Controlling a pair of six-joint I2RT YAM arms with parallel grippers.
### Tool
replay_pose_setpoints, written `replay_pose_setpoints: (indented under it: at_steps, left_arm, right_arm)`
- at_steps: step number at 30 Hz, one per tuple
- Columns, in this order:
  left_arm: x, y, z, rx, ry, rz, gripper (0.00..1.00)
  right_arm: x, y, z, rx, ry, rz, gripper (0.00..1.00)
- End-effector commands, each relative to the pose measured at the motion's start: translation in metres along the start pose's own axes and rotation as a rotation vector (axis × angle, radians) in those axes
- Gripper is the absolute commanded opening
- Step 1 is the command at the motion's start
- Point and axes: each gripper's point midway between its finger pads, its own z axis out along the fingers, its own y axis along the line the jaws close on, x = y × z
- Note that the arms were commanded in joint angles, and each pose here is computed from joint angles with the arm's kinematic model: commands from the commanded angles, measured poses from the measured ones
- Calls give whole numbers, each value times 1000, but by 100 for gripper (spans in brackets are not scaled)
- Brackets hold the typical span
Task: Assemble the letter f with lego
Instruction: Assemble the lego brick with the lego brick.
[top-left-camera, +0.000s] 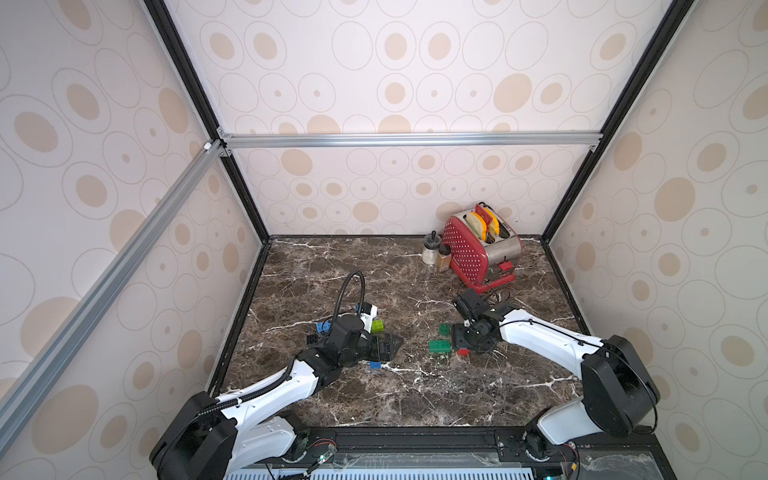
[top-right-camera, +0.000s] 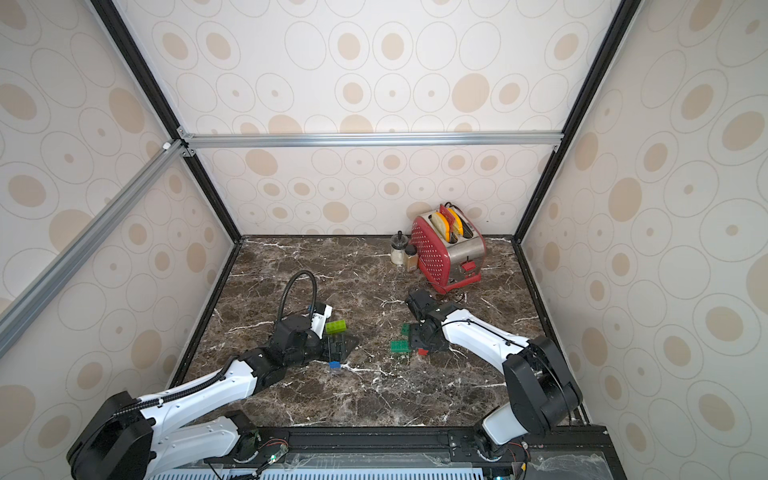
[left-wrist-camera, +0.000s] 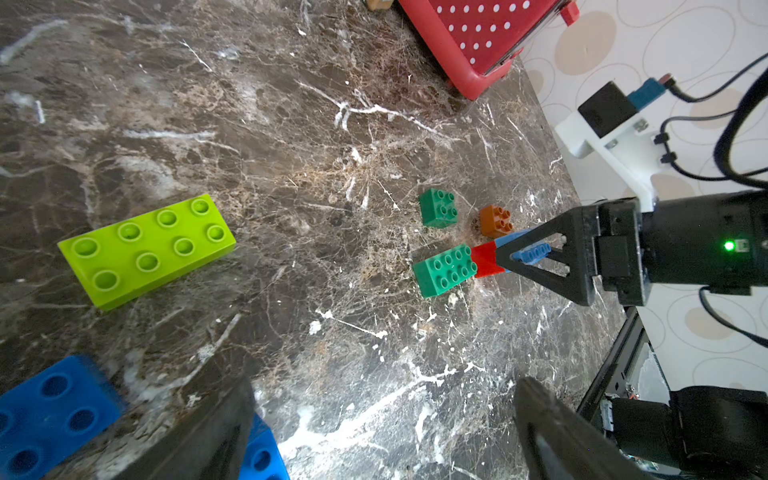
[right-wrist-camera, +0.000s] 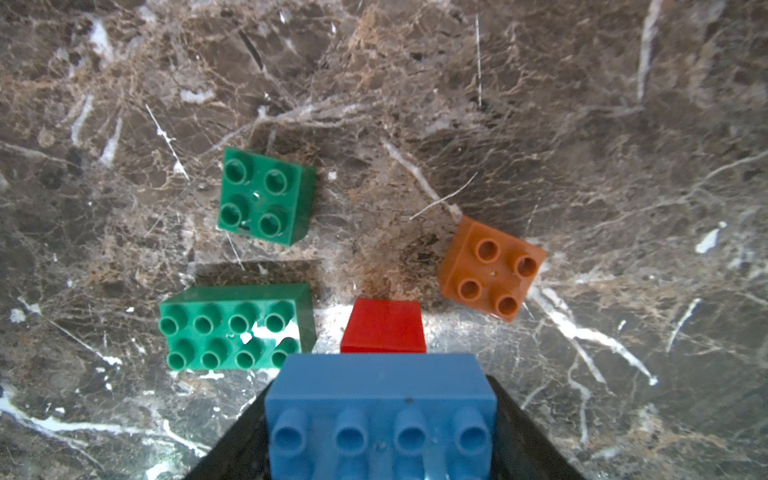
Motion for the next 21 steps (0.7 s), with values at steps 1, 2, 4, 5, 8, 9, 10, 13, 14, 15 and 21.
replay_pose_setpoints:
  at_steps: [1, 2, 4, 5, 8, 9, 10, 13, 14, 15, 21]
  left_arm:
    - [-12, -7, -1, 20, -31, 2, 99]
    - [-12, -6, -1, 19, -30, 3, 99]
    - [-12, -6, -1, 19, -31, 3, 99]
    - [-12, -6, -1, 20, -30, 3, 99]
    - [-12, -6, 0, 20, -29, 3, 99]
    - [-12, -6, 0, 20, -28, 3, 99]
    - [-12, -6, 0, 19, -28, 1, 99]
    - [-12, -6, -1, 17, -32, 2, 99]
    - [-12, -5, -1, 17, -31, 2, 99]
    - [-12, -6, -1, 17, -32, 2, 99]
    - [-12, -5, 0, 14, -31, 3, 99]
  right_arm:
    - [2, -1, 0, 23, 14, -24, 69]
    - [2, -1, -1, 23, 11, -26, 69]
    - [3, -2, -1, 22, 8, -34, 69]
    - [4, -1, -1, 20, 11, -37, 69]
    - [6, 0, 0, 13, 20, -43, 69]
    - [7, -1, 1, 14, 21, -44, 69]
    - [8, -1, 2, 12, 23, -45, 69]
    - [10, -1, 3, 12, 28, -51, 69]
    - [11, -2, 4, 13, 30, -53, 69]
    - [12, -2, 4, 14, 33, -54, 69]
    - [15, -3, 7, 10, 41, -58, 69]
